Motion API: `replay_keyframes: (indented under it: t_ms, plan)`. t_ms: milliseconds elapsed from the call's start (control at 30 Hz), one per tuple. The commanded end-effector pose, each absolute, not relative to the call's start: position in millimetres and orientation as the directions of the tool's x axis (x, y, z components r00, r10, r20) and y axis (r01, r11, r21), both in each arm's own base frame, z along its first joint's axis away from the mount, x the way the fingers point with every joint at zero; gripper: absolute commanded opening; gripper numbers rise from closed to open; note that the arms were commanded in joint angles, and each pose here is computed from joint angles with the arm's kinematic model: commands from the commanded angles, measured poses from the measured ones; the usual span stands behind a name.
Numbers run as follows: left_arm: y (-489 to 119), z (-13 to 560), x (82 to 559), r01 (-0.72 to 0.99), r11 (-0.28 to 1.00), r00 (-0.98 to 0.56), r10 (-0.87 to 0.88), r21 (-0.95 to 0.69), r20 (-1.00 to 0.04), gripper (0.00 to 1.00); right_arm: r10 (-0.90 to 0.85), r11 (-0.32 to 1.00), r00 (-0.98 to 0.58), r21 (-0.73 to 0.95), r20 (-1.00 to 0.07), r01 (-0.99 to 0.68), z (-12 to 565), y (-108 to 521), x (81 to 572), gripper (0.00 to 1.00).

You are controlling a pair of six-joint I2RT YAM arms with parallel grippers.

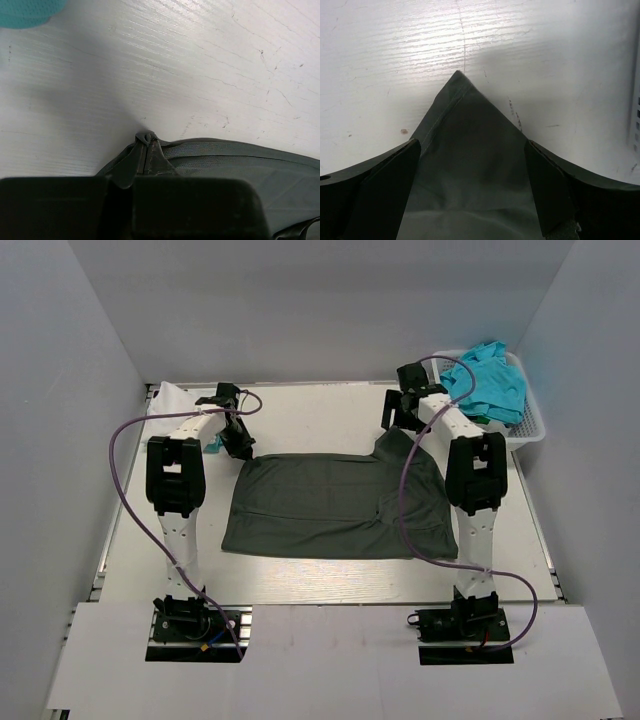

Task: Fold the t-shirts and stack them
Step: Grap the side of the flattened tshirt furthest away from the robot with both arms

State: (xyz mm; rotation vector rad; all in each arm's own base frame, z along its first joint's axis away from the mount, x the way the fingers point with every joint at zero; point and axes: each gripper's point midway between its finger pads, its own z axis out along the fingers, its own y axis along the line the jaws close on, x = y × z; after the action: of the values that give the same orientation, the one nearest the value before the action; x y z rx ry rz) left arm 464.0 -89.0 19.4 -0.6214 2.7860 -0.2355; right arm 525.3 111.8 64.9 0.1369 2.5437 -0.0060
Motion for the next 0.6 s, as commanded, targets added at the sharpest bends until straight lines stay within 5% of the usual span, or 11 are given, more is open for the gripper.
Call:
replay_keyframes:
  t_ms: [0, 333, 500, 567]
  plan:
    - [-89.6, 36.5, 458.0, -0.386, 0.896, -0.866, -0.434, -0.221, -0.249, 0.00, 0.090, 0.996, -0.786, 0.034, -0.611, 0.087, 75.5, 113.3, 548.8, 0.90]
    - [-89.3, 41.3, 458.7, -0.375, 0.899, -0.867, -0.426, -0.224, -0.260, 0.00, 0.076, 0.997, -0.775, 0.028, -0.628, 0.075, 48.6, 122.7, 578.9, 0.90]
    - [-88.7, 40.8, 456.3, -0.369, 0.904, -0.872, -0.418, -0.217, -0.254, 0.00, 0.037, 0.998, -0.808, -0.025, -0.588, 0.064, 35.6, 121.7, 567.1, 0.68]
    - [-90.2, 41.0, 456.0, -0.367, 0.903, -0.874, -0.417, -0.224, -0.250, 0.00, 0.033, 0.996, -0.819, -0.052, -0.573, 0.077, 27.9, 114.2, 557.7, 0.66]
